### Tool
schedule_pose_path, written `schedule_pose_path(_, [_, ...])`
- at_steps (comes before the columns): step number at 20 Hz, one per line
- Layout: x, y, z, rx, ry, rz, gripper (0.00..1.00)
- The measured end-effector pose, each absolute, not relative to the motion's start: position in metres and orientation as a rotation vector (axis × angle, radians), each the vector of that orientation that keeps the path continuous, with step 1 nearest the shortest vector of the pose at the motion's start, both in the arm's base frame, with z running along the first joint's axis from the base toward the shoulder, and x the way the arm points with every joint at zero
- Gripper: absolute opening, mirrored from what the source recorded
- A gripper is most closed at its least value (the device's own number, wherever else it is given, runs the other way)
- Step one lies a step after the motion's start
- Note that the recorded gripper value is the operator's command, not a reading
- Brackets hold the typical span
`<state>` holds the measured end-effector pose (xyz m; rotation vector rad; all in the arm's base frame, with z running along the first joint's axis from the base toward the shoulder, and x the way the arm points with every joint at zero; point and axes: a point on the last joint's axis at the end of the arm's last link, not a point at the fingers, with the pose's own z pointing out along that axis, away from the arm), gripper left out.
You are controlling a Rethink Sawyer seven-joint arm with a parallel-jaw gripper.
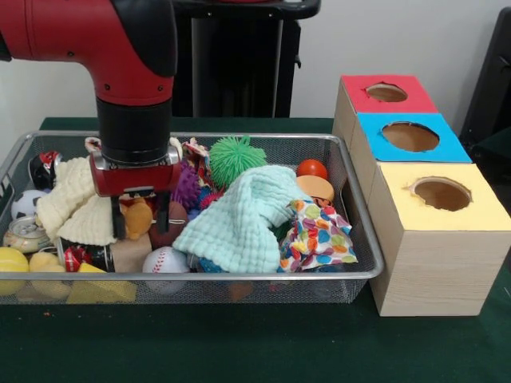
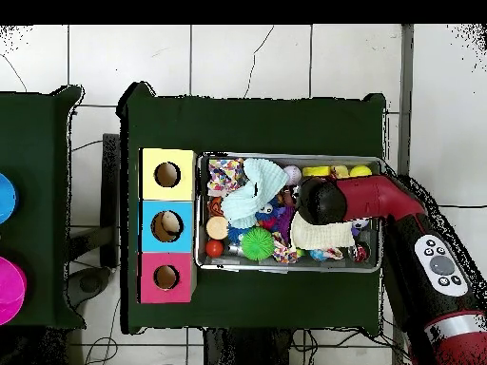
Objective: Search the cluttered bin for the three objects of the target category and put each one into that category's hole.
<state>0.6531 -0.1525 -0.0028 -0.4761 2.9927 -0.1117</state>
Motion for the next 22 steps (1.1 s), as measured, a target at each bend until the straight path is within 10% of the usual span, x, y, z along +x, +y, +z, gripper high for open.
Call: schedule_pose_path(22, [0.658, -0.136, -0.019, -0.524, 3.005, -0.156, 1.00])
